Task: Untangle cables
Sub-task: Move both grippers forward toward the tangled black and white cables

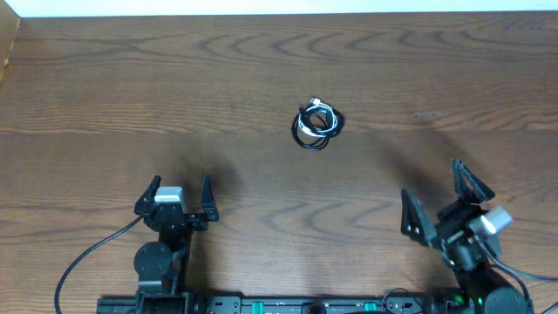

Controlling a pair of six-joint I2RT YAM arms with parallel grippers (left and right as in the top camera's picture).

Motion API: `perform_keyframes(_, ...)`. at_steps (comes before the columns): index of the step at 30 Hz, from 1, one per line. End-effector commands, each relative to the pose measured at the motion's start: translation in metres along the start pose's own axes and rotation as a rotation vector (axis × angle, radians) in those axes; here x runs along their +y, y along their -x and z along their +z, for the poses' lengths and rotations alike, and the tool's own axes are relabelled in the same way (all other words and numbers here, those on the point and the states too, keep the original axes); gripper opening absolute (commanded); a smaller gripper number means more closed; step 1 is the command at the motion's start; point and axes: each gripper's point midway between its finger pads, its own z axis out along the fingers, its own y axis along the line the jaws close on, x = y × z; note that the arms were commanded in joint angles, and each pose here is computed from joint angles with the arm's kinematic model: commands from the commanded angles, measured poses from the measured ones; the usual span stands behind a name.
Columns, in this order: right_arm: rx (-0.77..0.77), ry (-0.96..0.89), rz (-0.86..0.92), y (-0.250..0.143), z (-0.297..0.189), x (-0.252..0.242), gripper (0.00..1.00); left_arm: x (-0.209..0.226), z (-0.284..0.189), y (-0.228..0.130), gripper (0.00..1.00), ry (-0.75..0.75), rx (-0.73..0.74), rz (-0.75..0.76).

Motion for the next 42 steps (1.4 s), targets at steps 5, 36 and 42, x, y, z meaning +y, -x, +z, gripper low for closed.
perform_keyframes(5,-0.205,0.131,-0.14,0.083,0.001,0.044,0.99,0.002,0.001,-0.015,0.98,0.009,0.044,0.016)
perform_keyframes(36,0.952,0.069,0.327,-0.015,0.06,0.014,0.99,-0.086,-0.043,0.176,0.98,-0.482,0.175,-0.037)
perform_keyframes(42,1.213,-0.225,0.413,-0.066,0.039,-0.029,0.99,-0.099,-0.018,0.169,0.98,-0.547,0.607,-0.184)
